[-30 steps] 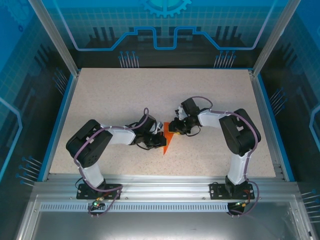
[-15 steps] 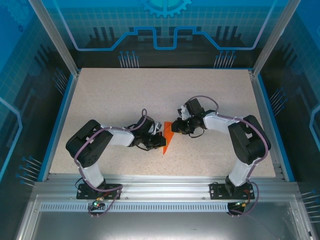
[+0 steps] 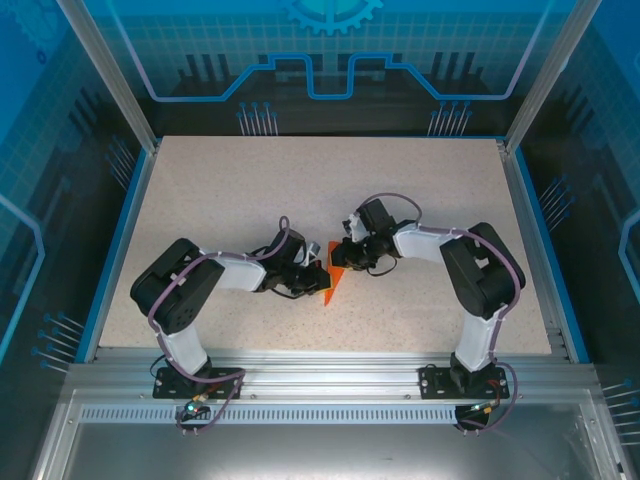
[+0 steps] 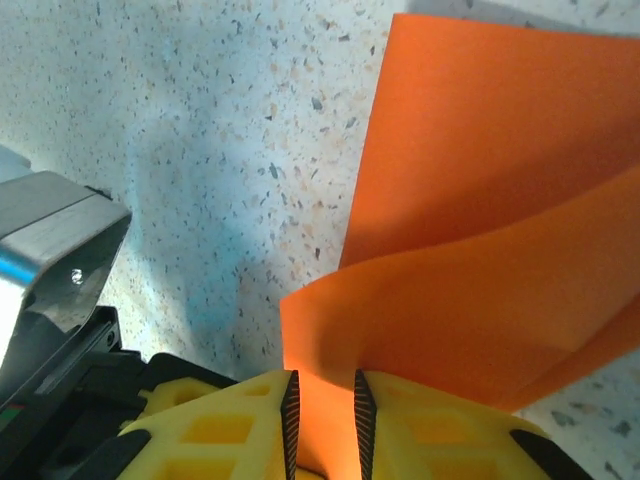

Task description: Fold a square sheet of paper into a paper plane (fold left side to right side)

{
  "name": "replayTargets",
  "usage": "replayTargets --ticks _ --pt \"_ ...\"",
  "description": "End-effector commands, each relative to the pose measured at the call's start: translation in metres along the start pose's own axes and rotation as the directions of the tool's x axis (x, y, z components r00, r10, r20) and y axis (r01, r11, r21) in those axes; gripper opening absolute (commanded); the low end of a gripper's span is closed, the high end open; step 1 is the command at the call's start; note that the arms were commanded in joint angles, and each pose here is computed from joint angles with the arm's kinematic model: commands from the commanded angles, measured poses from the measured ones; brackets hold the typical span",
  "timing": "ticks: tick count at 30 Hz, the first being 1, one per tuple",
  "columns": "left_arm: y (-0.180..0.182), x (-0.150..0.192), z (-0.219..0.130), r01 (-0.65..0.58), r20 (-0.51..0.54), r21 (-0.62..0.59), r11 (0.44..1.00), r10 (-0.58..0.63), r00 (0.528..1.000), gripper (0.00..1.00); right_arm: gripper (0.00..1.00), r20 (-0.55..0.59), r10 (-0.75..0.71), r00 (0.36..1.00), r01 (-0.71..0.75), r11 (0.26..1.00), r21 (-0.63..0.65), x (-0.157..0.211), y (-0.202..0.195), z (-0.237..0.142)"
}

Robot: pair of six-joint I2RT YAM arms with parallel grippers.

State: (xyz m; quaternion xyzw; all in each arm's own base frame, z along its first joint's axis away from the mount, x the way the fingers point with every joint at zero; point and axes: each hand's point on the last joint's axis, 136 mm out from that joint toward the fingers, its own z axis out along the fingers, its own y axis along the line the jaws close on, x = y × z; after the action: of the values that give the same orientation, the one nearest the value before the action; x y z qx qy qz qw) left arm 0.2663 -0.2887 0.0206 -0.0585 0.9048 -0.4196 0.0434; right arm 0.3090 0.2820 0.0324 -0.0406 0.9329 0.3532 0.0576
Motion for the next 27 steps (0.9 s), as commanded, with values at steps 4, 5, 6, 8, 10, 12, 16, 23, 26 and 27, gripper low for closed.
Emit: replayTargets --ticks 4,5,6,8,10,12,16,23,26,27 --pt "0.002 -0.001 -0.002 0.013 -0.008 0.004 1.0 -0.013 1.0 0.03 0.24 0.007 0.014 1.0 -0.015 0.999 0.051 -0.007 -0.012 0.011" --pt "0.002 -0.001 -0.003 0.012 -0.006 0.002 1.0 -0.012 1.0 0.05 0.25 0.01 0.019 1.0 -0.019 0.998 0.061 -0.008 -0.015 0.011" --pt "0.003 -0.001 -0.003 0.012 -0.006 -0.002 1.0 -0.012 1.0 0.06 0.24 0.011 0.026 1.0 -0.026 0.997 0.071 -0.008 -0.018 0.011" --pt "0.002 -0.002 -0.007 0.004 0.0 -0.005 1.0 -0.004 1.0 0.09 0.25 0.012 0.045 0.999 -0.046 0.994 0.097 -0.008 -0.026 0.011" --pt "0.0 -0.001 -0.011 -0.012 0.006 -0.012 1.0 0.012 1.0 0.14 0.24 0.009 0.061 0.998 -0.061 0.992 0.108 -0.007 -0.031 0.012" --pt "-0.001 -0.001 -0.015 -0.026 0.013 -0.025 0.999 0.026 1.0 0.16 0.24 0.009 0.071 0.997 -0.072 0.991 0.11 -0.006 -0.033 0.013" --pt "0.001 0.002 -0.025 -0.049 0.032 -0.049 0.998 0.05 0.998 0.26 0.24 0.009 0.084 0.996 -0.085 0.989 0.12 -0.004 -0.037 0.011" --pt "-0.015 0.019 -0.035 -0.154 0.017 -0.035 0.988 0.154 0.988 0.27 0.24 0.009 0.087 0.996 -0.087 0.989 0.123 -0.004 -0.038 0.01" --pt "-0.037 0.031 -0.031 -0.228 -0.017 -0.003 0.974 0.228 0.974 0.23 0.24 0.01 0.088 0.996 -0.088 0.988 0.124 -0.004 -0.038 0.01" --pt "-0.042 0.035 -0.028 -0.247 -0.029 0.003 0.969 0.247 0.968 0.23 0.24 0.008 0.09 0.996 -0.091 0.988 0.124 -0.004 -0.038 0.01"
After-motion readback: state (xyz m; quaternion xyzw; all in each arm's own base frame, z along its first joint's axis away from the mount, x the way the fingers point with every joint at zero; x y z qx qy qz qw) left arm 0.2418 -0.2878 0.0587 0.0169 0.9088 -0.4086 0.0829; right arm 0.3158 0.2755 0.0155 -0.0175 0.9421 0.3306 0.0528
